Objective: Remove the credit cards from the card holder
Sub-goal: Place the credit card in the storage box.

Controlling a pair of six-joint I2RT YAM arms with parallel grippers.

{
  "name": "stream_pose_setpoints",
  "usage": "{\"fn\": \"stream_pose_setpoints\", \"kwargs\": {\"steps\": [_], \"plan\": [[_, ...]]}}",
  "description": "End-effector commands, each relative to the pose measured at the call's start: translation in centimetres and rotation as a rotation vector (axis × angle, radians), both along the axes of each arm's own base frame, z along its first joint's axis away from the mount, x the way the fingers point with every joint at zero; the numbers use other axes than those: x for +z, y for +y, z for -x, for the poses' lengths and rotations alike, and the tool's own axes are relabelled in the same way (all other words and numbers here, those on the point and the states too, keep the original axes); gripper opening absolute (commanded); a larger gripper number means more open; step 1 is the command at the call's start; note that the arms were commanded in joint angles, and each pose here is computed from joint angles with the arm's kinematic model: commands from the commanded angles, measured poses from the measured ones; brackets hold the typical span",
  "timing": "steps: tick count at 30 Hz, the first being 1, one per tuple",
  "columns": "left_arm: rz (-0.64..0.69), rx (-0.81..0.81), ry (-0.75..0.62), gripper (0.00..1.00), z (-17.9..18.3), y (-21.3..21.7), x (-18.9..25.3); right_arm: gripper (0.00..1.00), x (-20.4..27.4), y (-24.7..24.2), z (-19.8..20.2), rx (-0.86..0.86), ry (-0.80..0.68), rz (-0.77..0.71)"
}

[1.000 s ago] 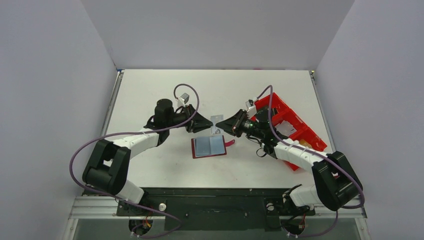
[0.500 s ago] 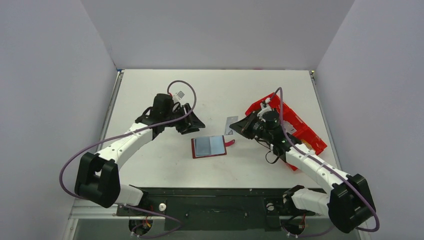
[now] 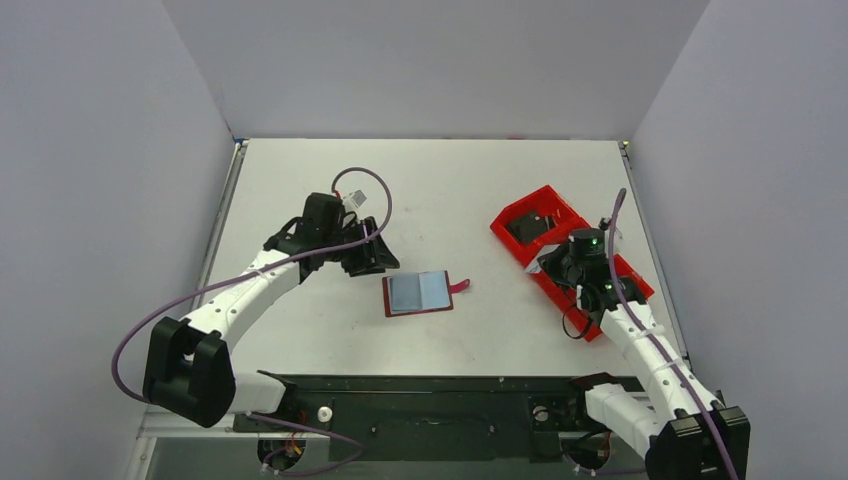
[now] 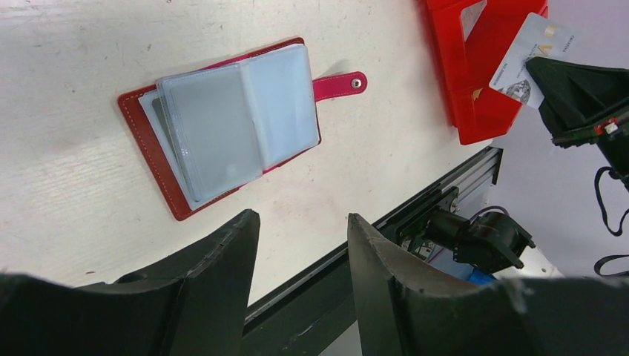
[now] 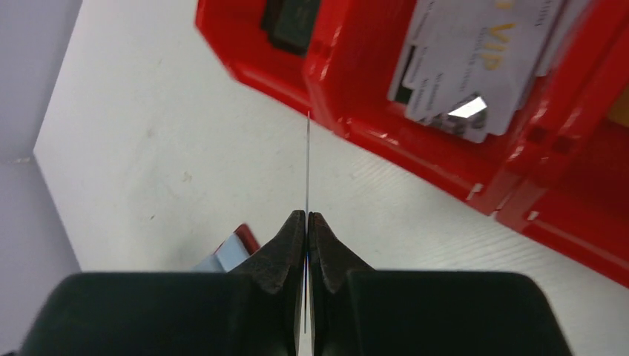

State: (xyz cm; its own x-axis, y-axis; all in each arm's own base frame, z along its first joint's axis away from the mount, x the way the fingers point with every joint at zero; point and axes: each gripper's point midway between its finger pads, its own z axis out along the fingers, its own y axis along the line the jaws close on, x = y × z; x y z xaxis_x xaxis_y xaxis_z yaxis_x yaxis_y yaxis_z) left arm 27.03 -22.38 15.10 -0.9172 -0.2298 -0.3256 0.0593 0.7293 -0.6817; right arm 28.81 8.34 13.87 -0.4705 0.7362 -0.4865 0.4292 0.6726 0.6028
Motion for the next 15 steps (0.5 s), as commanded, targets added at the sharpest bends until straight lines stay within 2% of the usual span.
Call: {"fn": "stream_pose_setpoints", "kwargs": {"steps": [1, 7, 15], "plan": [[-0.004, -0.026, -0.078, 0.45, -0.1, 0.2, 1.8, 0.00, 0.5, -4.2, -0.2, -0.125, 0.015, 0.091], [-0.017, -0.037, -0.087, 0.45, 0.0, 0.4, 2.0, 0.00, 0.0, -8.1, -1.1, -0.246, 0.033, 0.136], [-0.032, -0.030, -0.089, 0.45, 0.2, 0.7, 2.0, 0.00, -1.1, -10.5, -3.3, -0.298, 0.022, 0.113]]}}
